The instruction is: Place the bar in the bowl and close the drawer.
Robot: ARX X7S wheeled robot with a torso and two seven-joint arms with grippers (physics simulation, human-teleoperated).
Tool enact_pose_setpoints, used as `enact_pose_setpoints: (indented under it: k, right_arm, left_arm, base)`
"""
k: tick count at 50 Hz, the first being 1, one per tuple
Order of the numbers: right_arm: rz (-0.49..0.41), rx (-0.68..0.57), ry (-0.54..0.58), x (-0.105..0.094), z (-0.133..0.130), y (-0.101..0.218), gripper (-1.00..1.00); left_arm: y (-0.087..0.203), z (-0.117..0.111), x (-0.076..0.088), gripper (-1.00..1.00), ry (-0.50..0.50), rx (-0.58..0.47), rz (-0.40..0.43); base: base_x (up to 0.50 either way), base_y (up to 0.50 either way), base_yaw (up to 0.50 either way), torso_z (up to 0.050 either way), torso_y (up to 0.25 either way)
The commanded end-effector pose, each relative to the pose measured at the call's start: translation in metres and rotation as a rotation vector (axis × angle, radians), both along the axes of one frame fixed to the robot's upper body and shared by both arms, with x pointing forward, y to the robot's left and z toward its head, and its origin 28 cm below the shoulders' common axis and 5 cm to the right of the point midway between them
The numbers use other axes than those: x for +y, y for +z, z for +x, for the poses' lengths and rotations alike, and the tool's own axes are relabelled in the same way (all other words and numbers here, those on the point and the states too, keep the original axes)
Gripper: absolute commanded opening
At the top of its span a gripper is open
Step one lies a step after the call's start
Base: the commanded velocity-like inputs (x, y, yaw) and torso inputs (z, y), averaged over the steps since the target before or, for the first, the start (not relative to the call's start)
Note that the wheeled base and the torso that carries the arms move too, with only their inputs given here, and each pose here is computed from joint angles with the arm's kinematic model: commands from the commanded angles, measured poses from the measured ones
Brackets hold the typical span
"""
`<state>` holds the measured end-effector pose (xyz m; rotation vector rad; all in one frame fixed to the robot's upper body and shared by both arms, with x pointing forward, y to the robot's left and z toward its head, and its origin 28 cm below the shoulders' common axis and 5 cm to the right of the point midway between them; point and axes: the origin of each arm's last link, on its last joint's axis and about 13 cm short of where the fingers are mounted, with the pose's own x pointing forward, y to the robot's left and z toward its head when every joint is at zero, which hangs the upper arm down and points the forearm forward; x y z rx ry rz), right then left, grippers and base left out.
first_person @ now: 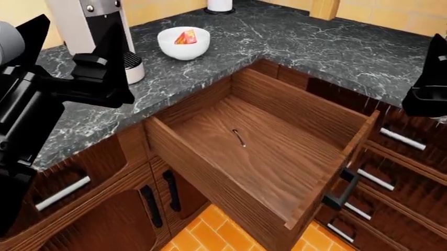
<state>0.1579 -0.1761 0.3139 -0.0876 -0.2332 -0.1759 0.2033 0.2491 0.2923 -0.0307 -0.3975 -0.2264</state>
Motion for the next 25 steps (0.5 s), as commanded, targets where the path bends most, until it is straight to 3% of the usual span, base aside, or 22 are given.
enact_pose_setpoints:
  k: [1, 25]
  right_arm:
    - [0.013, 0.000, -0.003, -0.0015, -0.0005, -0.0014, 1.00]
    - [0.023, 0.009, -0.002, -0.0015, 0.0015, -0.0050, 1.00]
  left_arm:
    - [-0.0006, -0.0002, 0.0001, 1.00, 0.002, 0.001, -0.001]
    - [-0.0014, -0.0008, 0.0001, 1.00, 0.002, 0.003, -0.003]
  base:
    - [0.34, -0.36, 0.00, 0.000, 0.000]
    - [0.34, -0.36, 0.00, 0.000, 0.001]
